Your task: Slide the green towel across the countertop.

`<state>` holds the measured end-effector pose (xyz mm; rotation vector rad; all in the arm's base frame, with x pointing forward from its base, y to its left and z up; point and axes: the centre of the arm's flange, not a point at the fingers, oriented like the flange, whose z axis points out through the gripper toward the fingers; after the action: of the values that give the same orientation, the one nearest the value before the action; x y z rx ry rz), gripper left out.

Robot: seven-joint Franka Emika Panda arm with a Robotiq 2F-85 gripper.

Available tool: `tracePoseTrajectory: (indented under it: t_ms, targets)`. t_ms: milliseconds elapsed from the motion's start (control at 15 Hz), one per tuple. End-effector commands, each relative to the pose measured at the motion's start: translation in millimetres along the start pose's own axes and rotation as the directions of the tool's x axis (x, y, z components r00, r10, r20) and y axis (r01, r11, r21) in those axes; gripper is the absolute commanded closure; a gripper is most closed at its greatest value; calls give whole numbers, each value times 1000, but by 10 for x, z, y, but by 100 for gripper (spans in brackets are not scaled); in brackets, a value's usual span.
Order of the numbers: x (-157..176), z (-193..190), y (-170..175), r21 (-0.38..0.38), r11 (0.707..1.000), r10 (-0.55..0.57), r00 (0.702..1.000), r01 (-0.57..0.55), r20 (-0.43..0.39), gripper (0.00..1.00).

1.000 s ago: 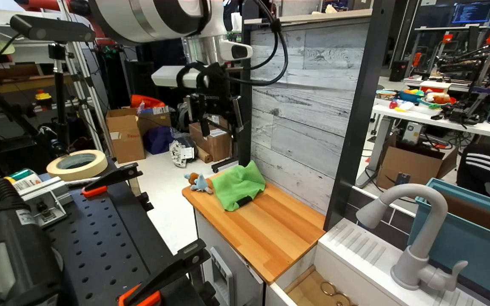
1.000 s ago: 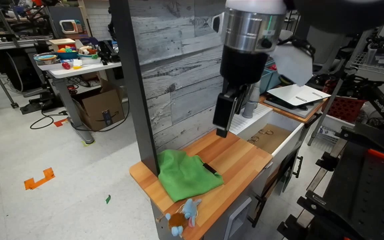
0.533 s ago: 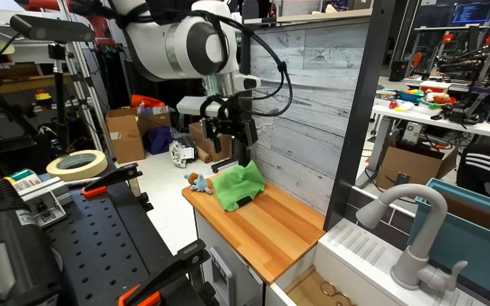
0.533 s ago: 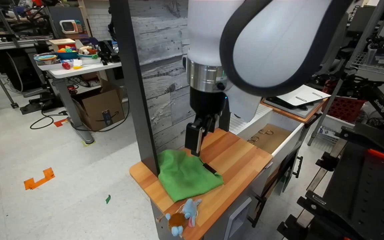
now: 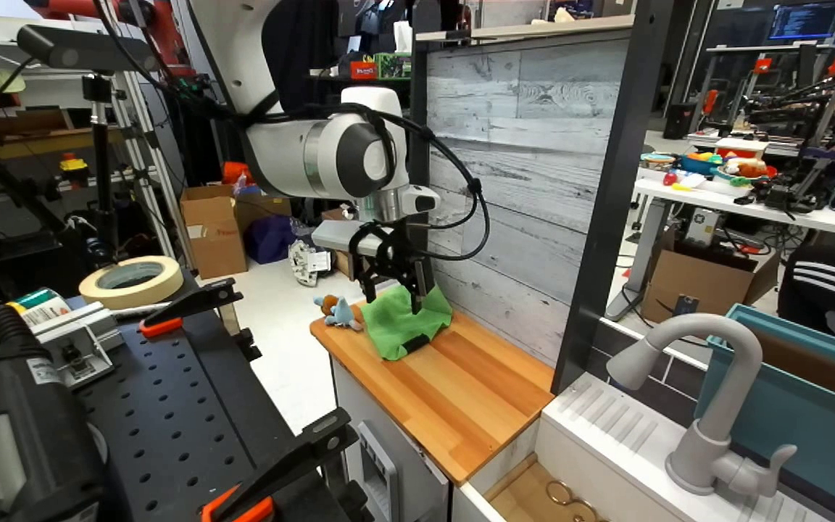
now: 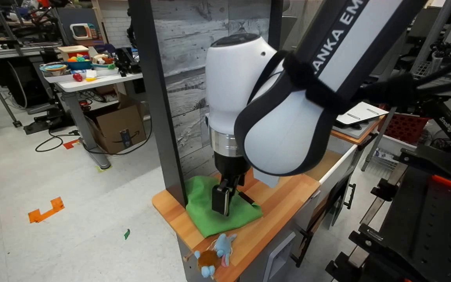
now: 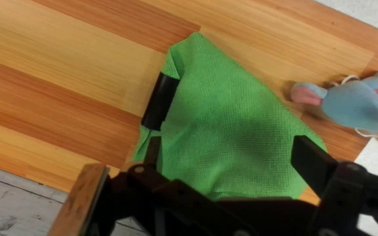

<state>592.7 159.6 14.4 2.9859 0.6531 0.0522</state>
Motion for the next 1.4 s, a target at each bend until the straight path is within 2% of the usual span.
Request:
tracePoseTrajectory:
  t_ms: [0, 267, 667, 1067, 1333]
  targets:
    - [199, 147, -113, 1, 999, -50, 998, 50, -30, 0]
    - [338, 287, -201, 21, 997, -69, 996, 70, -54, 0]
    - [434, 488, -142, 70, 994, -80, 995, 84, -53, 0]
    - [422, 745, 47, 86, 995, -45, 998, 49, -47, 0]
    - [285, 862, 152, 75, 997, -31, 999, 33, -21, 0]
